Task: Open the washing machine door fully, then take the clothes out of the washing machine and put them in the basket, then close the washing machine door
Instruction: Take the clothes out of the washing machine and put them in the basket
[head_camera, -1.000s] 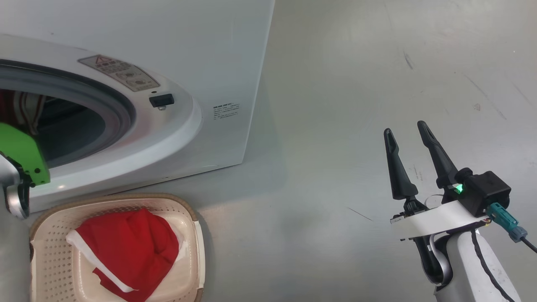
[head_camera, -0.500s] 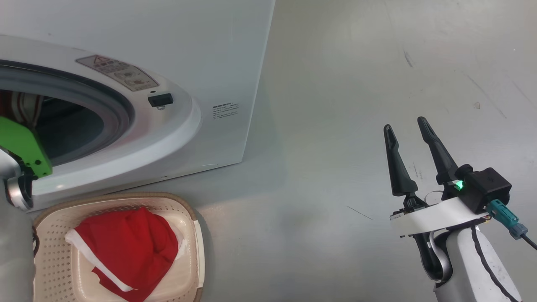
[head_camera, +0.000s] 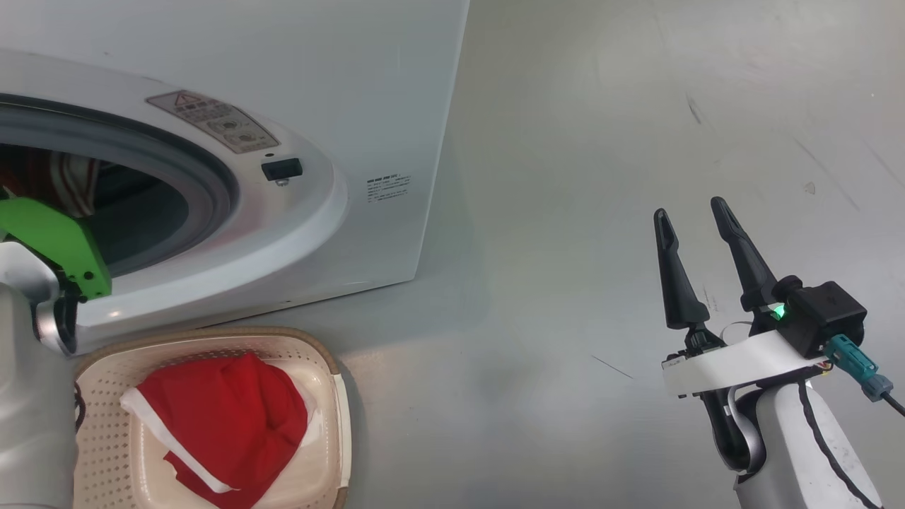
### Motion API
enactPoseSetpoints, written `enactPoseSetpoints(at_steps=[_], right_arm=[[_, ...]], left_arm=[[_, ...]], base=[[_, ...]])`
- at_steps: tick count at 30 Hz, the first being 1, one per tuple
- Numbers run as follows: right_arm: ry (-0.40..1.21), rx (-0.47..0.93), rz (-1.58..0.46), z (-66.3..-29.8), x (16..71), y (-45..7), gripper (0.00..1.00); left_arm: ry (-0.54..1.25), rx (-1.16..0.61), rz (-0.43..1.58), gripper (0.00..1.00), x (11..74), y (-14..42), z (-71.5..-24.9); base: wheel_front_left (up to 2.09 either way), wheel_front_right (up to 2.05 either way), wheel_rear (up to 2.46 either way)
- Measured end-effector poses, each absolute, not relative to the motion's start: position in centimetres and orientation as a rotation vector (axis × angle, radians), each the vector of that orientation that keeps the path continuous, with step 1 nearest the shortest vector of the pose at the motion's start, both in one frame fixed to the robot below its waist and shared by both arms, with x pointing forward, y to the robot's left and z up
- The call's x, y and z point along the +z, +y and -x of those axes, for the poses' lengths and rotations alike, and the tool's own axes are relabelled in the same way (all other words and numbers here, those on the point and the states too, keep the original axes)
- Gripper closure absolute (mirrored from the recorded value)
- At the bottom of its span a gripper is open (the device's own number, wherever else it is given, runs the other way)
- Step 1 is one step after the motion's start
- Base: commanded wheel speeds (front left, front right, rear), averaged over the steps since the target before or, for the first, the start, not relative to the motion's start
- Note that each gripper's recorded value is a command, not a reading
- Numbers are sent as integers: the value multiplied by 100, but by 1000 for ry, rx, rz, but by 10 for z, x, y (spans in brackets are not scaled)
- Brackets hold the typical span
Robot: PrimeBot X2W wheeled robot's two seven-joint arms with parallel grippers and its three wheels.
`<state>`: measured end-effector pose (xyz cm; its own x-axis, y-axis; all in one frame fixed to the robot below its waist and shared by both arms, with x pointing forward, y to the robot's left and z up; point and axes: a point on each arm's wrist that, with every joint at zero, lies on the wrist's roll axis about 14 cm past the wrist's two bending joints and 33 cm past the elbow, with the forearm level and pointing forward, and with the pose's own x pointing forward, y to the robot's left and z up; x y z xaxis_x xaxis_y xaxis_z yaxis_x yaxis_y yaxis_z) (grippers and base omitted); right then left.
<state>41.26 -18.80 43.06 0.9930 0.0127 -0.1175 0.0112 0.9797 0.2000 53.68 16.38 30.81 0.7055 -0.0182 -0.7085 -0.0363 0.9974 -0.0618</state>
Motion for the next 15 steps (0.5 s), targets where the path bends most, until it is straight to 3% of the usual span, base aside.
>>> enactPoseSetpoints(at_steps=[15], right_arm=[[57, 55, -221, -416, 453, -171, 0]], left_arm=[[588, -79, 39, 100, 351, 152, -522]], base=[[0, 0, 0]])
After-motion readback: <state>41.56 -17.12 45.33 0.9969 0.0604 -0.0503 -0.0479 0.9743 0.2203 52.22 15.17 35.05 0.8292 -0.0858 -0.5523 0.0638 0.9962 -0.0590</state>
